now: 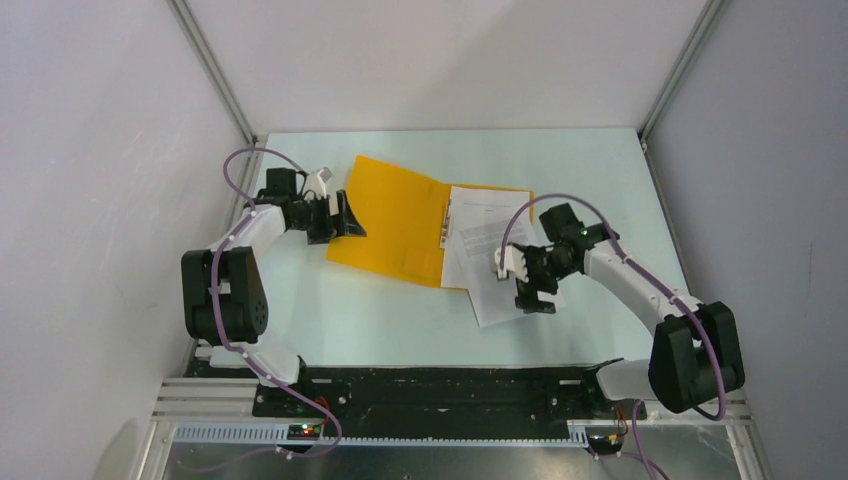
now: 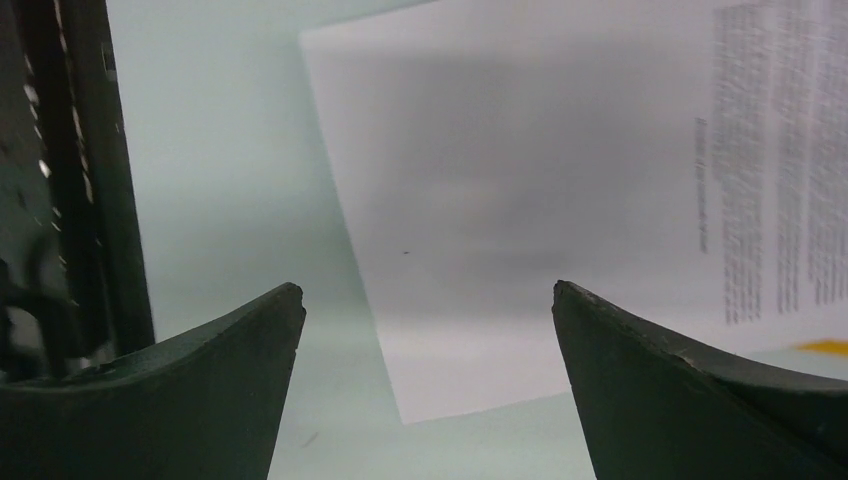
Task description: Put the files into the folder
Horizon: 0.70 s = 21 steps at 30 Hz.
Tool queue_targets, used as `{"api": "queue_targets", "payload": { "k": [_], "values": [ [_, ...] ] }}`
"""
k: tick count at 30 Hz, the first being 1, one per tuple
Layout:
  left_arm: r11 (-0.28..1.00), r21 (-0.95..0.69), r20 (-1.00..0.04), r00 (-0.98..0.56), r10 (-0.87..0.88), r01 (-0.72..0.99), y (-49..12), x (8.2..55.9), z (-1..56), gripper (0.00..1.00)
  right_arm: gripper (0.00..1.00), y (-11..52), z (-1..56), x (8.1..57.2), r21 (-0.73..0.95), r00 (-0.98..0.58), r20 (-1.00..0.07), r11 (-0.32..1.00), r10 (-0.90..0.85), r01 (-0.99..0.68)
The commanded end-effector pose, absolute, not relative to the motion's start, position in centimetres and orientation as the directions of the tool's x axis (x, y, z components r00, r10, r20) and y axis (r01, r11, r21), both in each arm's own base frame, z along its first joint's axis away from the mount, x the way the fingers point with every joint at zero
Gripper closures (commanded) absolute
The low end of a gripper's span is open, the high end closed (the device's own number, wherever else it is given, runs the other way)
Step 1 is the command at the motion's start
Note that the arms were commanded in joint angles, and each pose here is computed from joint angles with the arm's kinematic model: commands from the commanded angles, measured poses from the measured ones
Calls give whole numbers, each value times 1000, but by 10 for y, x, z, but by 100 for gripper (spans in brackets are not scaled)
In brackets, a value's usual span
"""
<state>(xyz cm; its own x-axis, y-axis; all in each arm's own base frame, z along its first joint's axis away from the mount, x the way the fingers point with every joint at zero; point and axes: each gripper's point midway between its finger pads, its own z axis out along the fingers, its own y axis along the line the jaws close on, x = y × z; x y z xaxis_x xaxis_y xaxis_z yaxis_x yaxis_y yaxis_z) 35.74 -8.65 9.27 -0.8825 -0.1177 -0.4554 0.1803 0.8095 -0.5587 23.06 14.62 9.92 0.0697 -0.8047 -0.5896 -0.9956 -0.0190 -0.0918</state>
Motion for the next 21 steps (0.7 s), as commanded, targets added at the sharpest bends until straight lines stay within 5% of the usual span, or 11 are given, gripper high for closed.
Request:
{"api": "queue_targets", "payload": {
  "k": [1, 21],
  "values": [
    [784, -583, -479, -870, -121, 212, -95, 356, 108, 5, 1, 155, 88, 243, -330, 441, -472, -311, -763, -891],
    [790, -576, -487, -865, -124, 211, -93, 358, 111, 5, 1, 170, 36, 231, -273, 561, -475, -493, -678, -826]
  ]
}}
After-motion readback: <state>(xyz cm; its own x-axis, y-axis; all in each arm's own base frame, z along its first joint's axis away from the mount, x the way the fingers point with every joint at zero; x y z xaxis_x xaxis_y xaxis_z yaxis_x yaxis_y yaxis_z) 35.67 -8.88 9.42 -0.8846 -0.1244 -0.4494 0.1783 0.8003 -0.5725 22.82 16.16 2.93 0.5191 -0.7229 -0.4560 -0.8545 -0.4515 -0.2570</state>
